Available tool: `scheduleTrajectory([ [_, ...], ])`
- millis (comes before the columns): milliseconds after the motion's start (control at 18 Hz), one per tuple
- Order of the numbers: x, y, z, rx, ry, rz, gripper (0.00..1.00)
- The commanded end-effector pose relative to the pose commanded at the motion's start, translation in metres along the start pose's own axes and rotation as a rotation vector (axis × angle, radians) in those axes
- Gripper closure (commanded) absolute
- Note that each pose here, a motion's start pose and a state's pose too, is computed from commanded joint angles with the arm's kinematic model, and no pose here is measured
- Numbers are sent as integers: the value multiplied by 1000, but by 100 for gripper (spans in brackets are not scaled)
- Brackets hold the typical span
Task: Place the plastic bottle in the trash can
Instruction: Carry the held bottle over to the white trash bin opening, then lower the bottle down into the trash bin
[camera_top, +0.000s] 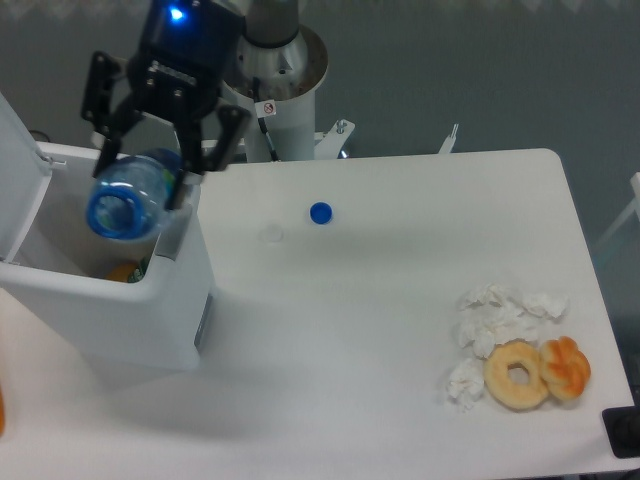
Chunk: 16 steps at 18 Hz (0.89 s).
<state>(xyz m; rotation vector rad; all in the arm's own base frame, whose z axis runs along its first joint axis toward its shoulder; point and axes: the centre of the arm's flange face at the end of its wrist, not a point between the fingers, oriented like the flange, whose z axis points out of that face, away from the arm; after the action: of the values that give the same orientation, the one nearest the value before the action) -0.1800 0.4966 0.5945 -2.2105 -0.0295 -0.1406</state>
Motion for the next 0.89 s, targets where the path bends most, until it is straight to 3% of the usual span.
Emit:
scheduleTrajectory([
  [222,14,5,9,-9,37,2,28],
  [889,3,18,67,-42,102,4,28],
])
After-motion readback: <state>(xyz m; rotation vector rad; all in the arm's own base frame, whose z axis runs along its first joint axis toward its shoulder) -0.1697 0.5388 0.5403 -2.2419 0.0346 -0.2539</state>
